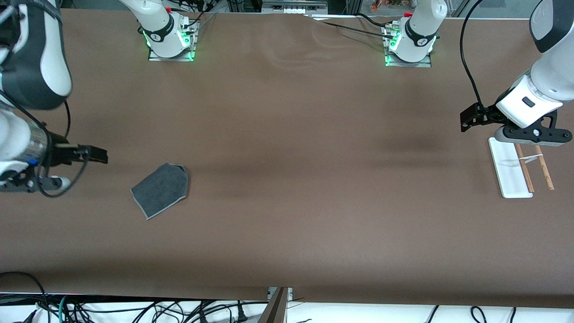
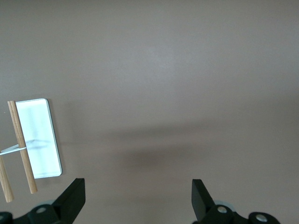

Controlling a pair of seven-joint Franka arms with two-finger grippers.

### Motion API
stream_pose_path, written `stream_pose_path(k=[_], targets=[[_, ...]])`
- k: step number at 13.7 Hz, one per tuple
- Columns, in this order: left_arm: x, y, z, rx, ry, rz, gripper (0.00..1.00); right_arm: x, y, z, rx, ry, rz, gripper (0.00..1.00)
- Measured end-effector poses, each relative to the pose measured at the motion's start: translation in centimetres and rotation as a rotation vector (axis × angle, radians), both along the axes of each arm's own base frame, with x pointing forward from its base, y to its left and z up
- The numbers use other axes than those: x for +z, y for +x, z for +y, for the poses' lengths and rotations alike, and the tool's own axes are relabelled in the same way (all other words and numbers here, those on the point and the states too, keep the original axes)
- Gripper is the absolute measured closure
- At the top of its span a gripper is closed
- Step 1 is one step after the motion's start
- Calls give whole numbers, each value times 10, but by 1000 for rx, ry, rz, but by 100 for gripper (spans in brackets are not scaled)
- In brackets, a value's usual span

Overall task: Pass towel and hang on rack
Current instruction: 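Move the right gripper down toward the grey towel, then close the right gripper on the grey towel's edge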

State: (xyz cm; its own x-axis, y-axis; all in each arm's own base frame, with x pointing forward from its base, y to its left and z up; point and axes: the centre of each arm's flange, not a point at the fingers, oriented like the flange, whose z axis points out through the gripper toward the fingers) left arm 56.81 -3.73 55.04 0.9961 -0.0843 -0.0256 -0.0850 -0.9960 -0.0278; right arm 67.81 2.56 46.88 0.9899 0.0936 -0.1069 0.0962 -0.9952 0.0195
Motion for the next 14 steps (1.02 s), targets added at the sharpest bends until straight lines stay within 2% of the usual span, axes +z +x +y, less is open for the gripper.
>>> stream_pose_path(k=[4,8,14], targets=[[0,0,-5,-8,0,2,0,-80,30,12,213,25,-16,0],[0,-1,-5,-8,0,2,0,-136,48,12,411,40,-60,0],[-1,-2,-4,-7,1,14,0,-203,61,10,561,44,-95,0]])
